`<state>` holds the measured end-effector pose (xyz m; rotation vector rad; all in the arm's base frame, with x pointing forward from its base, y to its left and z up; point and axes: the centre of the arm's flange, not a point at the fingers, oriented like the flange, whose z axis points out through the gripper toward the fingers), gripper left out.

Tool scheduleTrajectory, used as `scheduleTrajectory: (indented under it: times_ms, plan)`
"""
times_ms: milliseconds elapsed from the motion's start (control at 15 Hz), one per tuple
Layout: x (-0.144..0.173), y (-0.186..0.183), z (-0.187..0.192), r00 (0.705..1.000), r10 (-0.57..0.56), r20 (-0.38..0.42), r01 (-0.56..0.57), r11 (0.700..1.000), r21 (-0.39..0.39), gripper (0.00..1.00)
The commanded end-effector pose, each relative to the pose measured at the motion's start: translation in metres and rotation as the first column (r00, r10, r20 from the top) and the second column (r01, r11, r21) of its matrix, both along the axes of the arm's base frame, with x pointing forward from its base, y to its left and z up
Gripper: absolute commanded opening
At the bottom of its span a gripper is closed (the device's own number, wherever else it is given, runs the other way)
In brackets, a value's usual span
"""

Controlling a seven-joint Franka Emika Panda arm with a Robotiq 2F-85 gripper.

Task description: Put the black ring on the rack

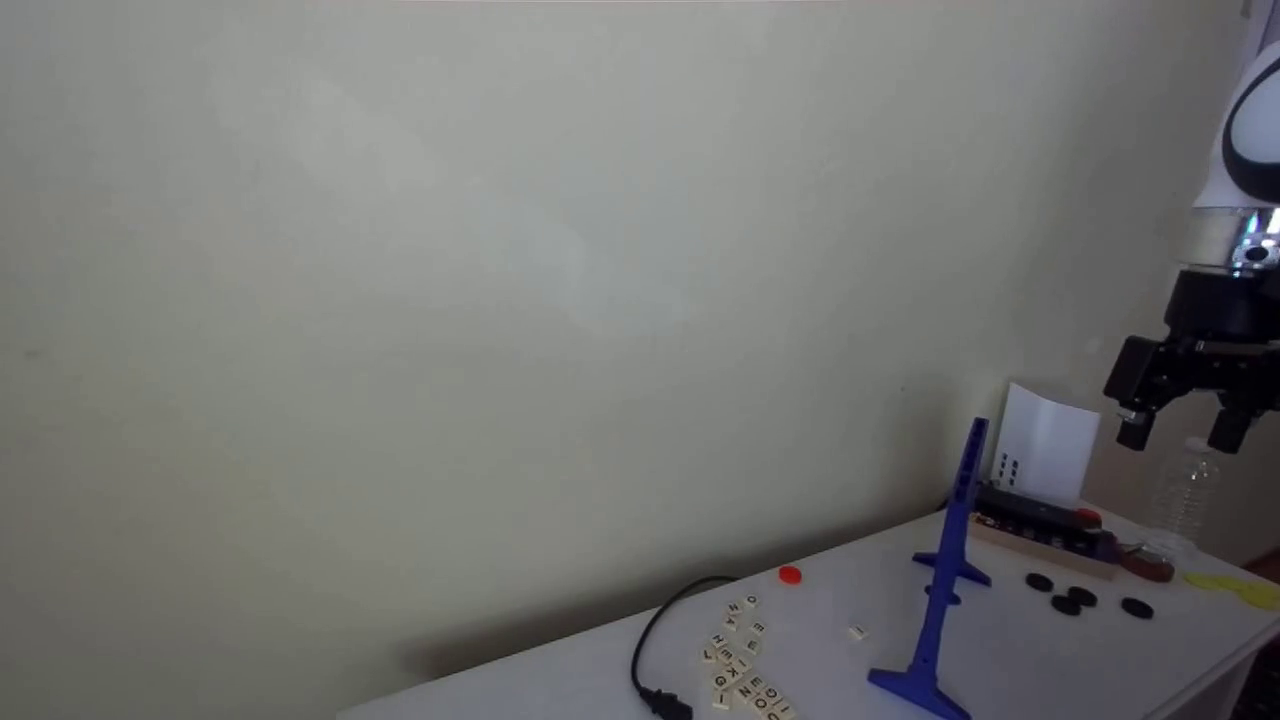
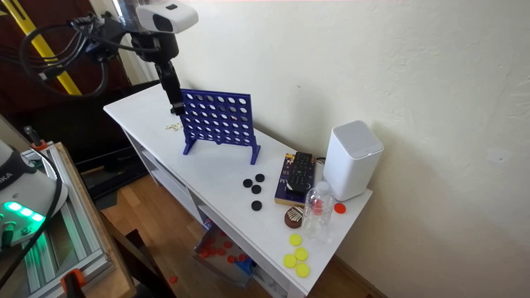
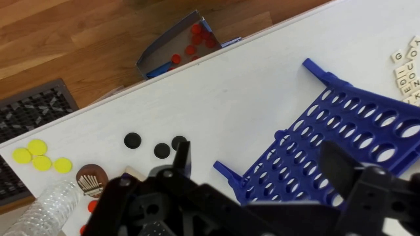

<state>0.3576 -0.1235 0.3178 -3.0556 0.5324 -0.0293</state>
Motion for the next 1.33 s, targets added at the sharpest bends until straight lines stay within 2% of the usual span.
scheduleTrajectory:
  times_ms: [0, 67, 200, 533, 667, 867, 1267]
  plan:
    - [0.0, -0.034, -0.018, 0.993, -0.114, -0.005, 0.114, 0.993, 0.001, 1.0]
    - [-0.004, -0.018, -0.011, 0.998, -0.054, -0.007, 0.054, 0.999, 0.002, 1.0]
    - [-0.006, -0.031, -0.016, 0.996, -0.089, -0.014, 0.089, 0.996, 0.002, 1.0]
    - [-0.005, -0.033, -0.016, 0.995, -0.099, -0.014, 0.099, 0.995, 0.001, 1.0]
    - [0.015, -0.032, -0.037, 0.988, -0.11, -0.109, 0.112, 0.994, 0.004, 1.0]
    - [0.034, -0.039, -0.064, 0.974, -0.107, -0.199, 0.113, 0.993, 0.016, 1.0]
    - [0.075, -0.063, -0.113, 0.967, -0.083, -0.241, 0.077, 0.996, -0.037, 1.0]
